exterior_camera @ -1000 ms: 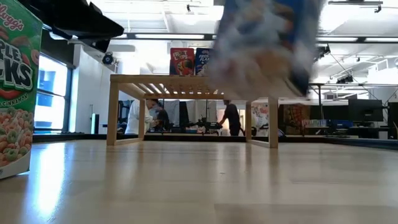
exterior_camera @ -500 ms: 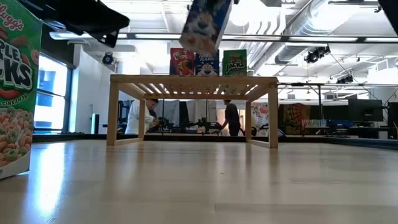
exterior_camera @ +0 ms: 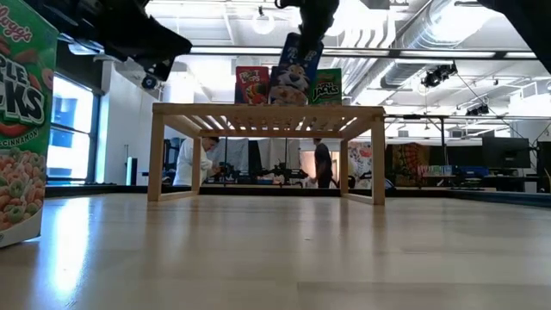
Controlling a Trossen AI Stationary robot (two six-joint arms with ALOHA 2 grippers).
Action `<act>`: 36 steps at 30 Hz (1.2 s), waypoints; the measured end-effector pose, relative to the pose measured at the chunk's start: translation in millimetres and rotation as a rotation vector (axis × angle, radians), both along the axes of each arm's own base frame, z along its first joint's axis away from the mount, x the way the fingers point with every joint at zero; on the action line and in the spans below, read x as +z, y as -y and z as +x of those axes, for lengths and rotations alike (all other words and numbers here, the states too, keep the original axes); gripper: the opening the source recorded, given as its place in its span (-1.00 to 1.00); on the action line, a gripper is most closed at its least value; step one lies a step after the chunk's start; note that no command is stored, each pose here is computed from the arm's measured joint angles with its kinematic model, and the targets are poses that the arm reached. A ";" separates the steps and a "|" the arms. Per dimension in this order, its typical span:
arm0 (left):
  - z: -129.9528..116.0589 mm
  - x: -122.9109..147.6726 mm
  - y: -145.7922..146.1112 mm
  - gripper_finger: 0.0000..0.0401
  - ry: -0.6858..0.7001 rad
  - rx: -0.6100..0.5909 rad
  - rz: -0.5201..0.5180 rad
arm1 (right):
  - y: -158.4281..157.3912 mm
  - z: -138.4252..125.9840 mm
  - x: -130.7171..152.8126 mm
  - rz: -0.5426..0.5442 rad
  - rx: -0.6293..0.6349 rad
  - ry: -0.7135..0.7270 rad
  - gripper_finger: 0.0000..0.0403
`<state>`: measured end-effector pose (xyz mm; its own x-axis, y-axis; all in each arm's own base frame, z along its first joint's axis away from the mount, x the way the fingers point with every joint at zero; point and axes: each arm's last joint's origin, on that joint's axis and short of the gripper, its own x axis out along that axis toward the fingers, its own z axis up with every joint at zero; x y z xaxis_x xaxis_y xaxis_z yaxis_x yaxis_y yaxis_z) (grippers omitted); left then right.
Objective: Stack cereal on shelf
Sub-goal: Put the blue cereal box aligned with the other blue cereal boxes on the shelf
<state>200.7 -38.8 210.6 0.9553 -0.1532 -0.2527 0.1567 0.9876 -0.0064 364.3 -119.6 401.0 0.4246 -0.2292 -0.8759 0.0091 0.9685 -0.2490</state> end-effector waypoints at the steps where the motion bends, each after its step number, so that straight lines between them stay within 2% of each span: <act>1: 0.3 -0.1 0.1 -1.00 0.000 0.001 -0.003 | 0.0 1.3 -0.9 -0.011 0.008 -0.003 -0.24; 10: 0.2 -1.2 1.3 -1.00 -0.011 -0.002 -0.015 | -3.5 11.7 -8.3 -0.107 0.017 -0.038 -0.20; 16: -0.7 -1.0 5.7 -1.00 -0.009 -0.024 -0.014 | -2.1 14.4 -11.8 -0.120 0.004 -0.050 0.00; 23: -0.7 -1.1 5.7 -1.00 -0.010 -0.024 -0.012 | 0.6 18.6 -11.5 -0.183 -0.024 -0.034 0.24; 31: -0.7 -1.0 5.7 -1.00 -0.007 -0.026 -0.005 | -18.8 16.4 5.7 -0.299 0.015 0.011 0.25; 34: -0.7 -0.9 5.7 -1.00 -0.007 -0.026 -0.005 | -33.4 10.1 8.6 -0.345 0.005 -0.040 0.24; 36: -0.7 -0.8 5.7 -1.00 -0.006 -0.026 -0.005 | -45.7 5.5 9.9 -0.335 -0.003 -0.061 0.19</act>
<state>200.0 -44.6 209.8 0.9496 -0.1791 -0.2574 0.1820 0.9832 -0.0125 369.8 -74.0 410.8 0.3725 -0.5095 -0.7756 -0.0129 0.8329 -0.5533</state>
